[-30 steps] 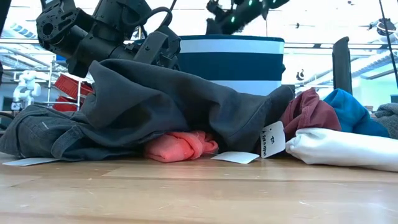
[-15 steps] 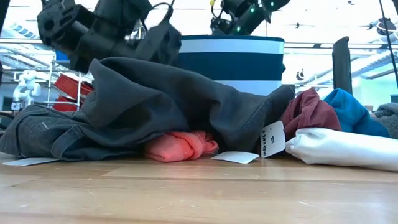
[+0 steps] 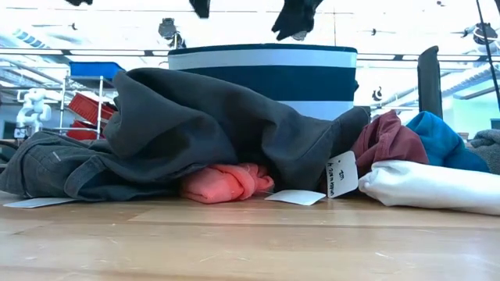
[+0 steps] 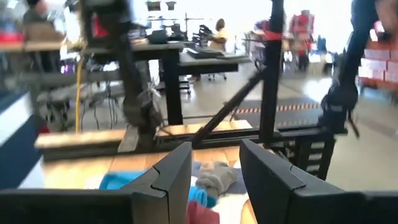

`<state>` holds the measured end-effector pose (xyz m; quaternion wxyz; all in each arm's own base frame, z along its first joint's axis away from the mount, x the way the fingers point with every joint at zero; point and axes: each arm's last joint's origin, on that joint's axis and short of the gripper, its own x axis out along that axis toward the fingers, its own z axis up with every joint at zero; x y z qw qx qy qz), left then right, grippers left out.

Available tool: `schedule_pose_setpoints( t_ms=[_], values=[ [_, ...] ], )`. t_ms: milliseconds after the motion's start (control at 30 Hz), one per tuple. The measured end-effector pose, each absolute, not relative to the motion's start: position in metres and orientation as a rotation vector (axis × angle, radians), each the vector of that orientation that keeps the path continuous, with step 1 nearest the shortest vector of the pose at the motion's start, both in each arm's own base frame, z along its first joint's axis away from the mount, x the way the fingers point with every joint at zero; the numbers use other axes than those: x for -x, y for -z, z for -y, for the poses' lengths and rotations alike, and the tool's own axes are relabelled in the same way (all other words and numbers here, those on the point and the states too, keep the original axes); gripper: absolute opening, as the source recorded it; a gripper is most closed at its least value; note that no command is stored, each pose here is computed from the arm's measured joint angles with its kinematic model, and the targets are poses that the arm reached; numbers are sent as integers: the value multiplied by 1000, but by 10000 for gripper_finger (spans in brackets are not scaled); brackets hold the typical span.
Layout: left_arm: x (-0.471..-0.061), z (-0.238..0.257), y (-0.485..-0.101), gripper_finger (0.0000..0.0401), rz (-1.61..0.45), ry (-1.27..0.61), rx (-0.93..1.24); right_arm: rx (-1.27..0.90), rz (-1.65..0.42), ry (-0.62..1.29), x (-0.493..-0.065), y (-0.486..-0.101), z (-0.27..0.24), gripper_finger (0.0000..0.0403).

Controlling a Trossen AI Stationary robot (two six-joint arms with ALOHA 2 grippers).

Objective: Sort clothes
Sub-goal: Put the white sock into the blue bin

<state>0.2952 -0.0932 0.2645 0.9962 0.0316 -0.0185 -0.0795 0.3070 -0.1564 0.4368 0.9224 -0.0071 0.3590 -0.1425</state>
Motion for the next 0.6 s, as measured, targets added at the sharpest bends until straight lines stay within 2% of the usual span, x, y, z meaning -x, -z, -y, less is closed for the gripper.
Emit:
schedule_pose_setpoints(
  t_ms=[267, 433, 600],
  values=[
    [-373, 128, -270, 145, -235, 321, -355, -5, -735, 301, -292, -459, 148, 244],
    [-413, 131, -253, 145, -275, 507, -339, -35, -763, 309, -289, -458, 147, 244],
    [-442, 132, -226, 145, -303, 551, -354, -53, -827, 300, -285, -453, 145, 244]
  ],
)
